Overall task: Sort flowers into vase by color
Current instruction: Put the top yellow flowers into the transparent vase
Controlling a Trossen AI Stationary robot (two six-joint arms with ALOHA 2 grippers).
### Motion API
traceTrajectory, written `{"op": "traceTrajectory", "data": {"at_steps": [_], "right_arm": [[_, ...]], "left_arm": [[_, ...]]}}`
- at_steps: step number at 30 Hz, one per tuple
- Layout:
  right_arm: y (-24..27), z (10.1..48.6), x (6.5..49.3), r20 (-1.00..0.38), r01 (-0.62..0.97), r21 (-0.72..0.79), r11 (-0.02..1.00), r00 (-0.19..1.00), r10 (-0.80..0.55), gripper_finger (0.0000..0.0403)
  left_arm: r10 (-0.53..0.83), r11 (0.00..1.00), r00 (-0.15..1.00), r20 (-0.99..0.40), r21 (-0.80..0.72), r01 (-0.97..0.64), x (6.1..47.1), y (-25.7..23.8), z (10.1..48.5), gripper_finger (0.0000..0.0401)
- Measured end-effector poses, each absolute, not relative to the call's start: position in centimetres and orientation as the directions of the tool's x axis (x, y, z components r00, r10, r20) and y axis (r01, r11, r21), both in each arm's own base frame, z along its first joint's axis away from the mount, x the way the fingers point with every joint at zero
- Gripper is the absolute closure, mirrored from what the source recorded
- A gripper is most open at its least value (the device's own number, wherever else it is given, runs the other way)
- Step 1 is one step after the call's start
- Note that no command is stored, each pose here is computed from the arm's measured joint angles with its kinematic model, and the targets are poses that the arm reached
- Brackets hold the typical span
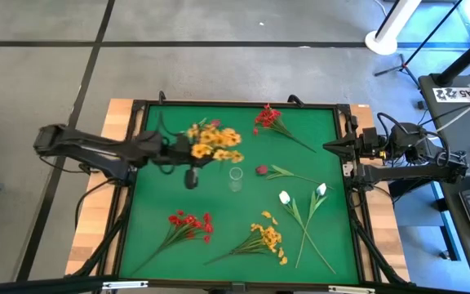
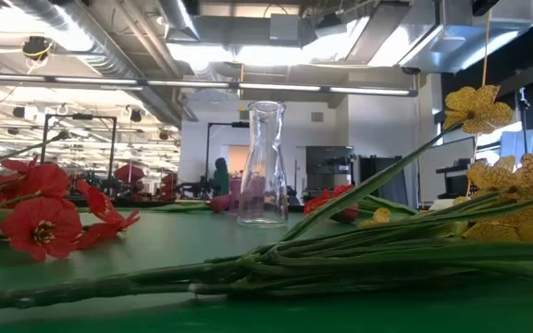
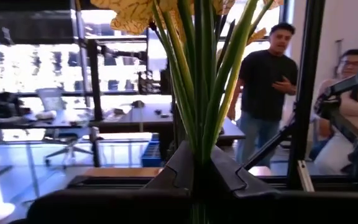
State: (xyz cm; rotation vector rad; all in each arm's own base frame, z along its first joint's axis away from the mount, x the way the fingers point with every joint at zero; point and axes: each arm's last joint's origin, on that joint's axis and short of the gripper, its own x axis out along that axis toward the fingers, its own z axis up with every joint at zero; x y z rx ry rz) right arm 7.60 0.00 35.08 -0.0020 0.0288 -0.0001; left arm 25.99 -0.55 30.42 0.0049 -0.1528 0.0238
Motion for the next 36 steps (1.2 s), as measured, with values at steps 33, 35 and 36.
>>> {"op": "traceTrajectory", "data": {"at_steps": [33, 35, 36], "right_arm": [[0.0, 35.1, 7.6, -0.029, 0.0, -0.002, 1.0, 1.0, 0.0, 0.038], [0.0, 35.1, 7.6, -0.029, 0.0, -0.002, 1.0, 1.0, 0.0, 0.038], [0.0, 35.1, 7.6, -0.029, 0.0, -0.002, 1.0, 1.0, 0.0, 0.038]], "left_arm": [[-0.023, 0.994, 1.0, 0.008, -0.107, 0.023, 31.6, 1.9, 22.8, 0.0388], [-0.021, 0.992, 0.999, -0.034, -0.129, 0.017, 31.6, 1.9, 22.4, 0.0388], [-0.021, 0.99, 0.999, -0.046, -0.138, 0.015, 31.6, 1.9, 22.3, 0.0388]]}}
